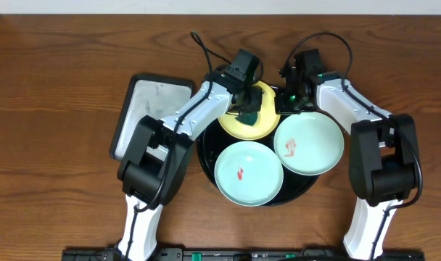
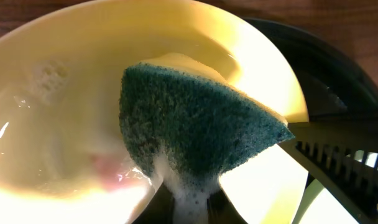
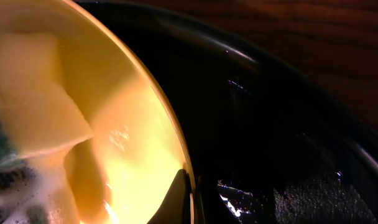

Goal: Clean dirty plates on tray and stack at the side
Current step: 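Scrub the yellow plate with the sponge while right gripper holds its rim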

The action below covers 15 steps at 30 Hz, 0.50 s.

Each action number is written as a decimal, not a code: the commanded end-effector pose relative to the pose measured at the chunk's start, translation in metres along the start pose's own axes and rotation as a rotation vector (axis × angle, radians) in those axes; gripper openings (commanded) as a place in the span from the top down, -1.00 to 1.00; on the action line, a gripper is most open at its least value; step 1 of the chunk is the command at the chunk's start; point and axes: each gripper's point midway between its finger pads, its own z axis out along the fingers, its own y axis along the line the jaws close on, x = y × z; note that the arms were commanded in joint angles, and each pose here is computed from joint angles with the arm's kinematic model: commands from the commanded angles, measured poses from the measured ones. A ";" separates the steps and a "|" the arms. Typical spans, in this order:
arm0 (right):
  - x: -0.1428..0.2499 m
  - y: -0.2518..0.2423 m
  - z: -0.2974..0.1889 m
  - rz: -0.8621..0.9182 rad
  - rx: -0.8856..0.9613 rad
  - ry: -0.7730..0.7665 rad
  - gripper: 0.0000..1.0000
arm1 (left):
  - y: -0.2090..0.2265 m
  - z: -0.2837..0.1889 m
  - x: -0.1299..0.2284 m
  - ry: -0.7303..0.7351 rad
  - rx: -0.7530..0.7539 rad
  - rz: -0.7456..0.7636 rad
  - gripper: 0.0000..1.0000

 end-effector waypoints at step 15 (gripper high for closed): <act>0.010 -0.020 0.001 0.051 0.116 0.030 0.98 | 0.091 -0.007 -0.002 -0.051 -0.496 0.043 0.85</act>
